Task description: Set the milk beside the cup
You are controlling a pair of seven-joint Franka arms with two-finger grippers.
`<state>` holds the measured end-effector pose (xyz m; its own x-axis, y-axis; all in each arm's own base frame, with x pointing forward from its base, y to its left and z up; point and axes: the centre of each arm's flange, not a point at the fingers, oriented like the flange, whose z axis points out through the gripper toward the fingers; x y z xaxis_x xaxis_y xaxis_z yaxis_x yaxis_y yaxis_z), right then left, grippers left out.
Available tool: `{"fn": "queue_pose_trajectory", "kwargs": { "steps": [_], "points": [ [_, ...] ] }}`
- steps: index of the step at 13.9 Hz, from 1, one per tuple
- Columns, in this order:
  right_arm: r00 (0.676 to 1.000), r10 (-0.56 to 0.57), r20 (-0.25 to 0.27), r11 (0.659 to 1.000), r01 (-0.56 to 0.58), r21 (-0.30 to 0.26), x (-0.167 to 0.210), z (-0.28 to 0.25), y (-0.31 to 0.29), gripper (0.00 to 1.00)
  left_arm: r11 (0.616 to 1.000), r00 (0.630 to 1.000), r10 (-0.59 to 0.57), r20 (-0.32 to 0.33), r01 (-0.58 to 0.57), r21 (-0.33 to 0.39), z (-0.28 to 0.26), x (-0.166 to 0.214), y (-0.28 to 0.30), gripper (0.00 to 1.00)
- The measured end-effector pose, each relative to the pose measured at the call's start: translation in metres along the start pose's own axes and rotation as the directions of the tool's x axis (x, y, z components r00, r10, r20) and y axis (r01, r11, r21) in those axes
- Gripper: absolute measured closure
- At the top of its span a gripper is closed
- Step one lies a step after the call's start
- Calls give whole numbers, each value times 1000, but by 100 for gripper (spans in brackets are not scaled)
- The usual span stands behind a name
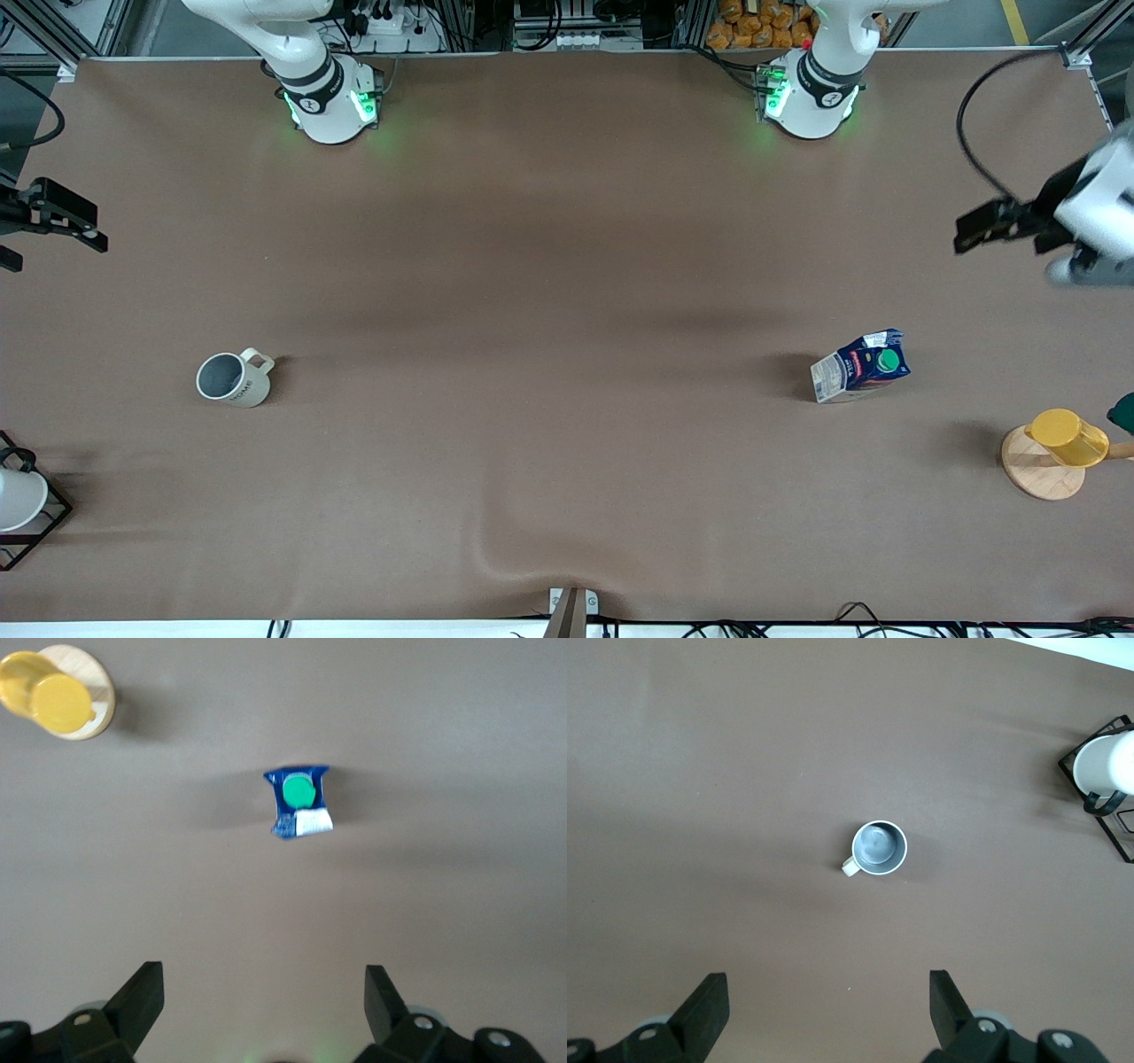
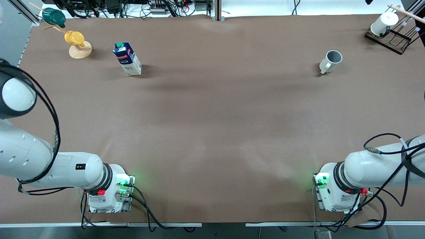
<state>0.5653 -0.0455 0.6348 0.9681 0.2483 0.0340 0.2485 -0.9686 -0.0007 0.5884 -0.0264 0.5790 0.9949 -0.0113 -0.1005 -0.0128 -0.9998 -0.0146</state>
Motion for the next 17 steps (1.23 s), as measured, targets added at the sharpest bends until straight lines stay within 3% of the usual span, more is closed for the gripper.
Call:
{"fn": "queue_pose_trajectory", "kwargs": {
  "steps": [2,5,7,9,13,17],
  "points": [
    [999,4,32,1000,-5,10,4,16,4,0,1000,1000,-1,15,1,-4,37,27,-1,0],
    [989,15,148,999,-22,41,28,93,19,0,1000,998,0,58,0,-7,83,51,1,0],
    [982,32,189,998,-42,49,35,125,33,0,1000,997,-4,83,5,-8,108,62,1,0],
    [977,35,209,997,-47,54,37,138,37,0,999,994,-53,96,54,-3,122,67,5,0],
    [976,45,213,997,-57,50,48,179,48,0,996,995,-84,48,84,-6,156,78,22,0],
    [971,84,226,994,-97,47,48,239,77,0,996,994,-85,67,85,-5,191,82,22,0]
  ]
}}
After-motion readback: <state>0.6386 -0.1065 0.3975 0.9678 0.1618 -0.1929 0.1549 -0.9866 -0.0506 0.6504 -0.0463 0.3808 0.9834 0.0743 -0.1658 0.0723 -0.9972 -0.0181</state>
